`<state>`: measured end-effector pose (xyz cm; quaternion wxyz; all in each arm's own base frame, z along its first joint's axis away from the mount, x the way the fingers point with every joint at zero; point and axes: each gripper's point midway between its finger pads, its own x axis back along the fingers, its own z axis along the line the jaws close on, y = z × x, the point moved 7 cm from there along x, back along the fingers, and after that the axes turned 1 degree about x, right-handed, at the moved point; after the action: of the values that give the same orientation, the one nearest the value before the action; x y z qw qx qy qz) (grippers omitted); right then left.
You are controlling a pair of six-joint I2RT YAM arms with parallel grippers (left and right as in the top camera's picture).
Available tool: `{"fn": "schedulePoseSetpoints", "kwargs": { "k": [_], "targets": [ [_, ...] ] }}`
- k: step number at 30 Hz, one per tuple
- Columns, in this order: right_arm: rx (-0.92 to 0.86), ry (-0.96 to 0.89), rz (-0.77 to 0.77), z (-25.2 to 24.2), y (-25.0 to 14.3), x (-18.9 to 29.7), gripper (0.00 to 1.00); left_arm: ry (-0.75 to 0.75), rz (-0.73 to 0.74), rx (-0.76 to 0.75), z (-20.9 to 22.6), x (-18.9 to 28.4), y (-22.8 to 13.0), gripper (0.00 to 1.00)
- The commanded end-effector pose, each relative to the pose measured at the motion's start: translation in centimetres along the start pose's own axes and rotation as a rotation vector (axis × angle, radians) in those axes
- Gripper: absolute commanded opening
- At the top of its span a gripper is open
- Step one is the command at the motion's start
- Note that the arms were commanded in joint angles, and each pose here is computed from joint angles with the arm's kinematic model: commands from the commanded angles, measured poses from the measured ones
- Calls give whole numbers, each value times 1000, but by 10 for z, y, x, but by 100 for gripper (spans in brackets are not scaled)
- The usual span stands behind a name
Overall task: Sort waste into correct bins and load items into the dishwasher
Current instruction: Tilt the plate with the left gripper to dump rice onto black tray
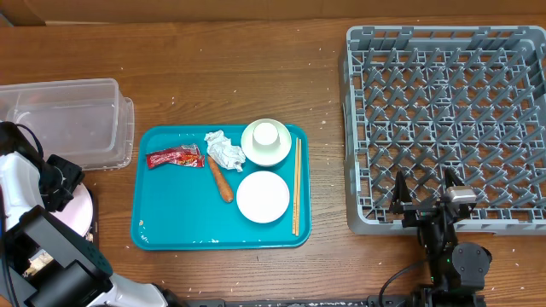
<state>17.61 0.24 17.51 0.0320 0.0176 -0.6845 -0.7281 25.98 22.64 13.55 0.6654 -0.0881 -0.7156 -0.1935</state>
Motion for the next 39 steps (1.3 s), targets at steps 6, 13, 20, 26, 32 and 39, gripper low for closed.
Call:
{"fn": "schedulePoseSetpoints", "kwargs": {
  "k": [6,13,20,26,32,39],
  "targets": [
    [-4,-6,-4,0,-2,0,100,-29,9,-26,-8,8,1,49],
    [-4,-5,-4,0,-2,0,100,-28,14,-27,-8,13,2,49],
    [-4,-5,-4,0,-2,0,100,-17,-18,-41,-9,16,8,62],
    [-4,-5,-4,0,-2,0,100,-12,-21,-43,-9,14,8,62],
    [-4,-5,-4,0,-2,0,100,-16,-24,-43,-9,10,7,62],
    [-4,-6,-4,0,-2,0,100,-27,-47,-50,-10,7,10,62]
  ]
}}
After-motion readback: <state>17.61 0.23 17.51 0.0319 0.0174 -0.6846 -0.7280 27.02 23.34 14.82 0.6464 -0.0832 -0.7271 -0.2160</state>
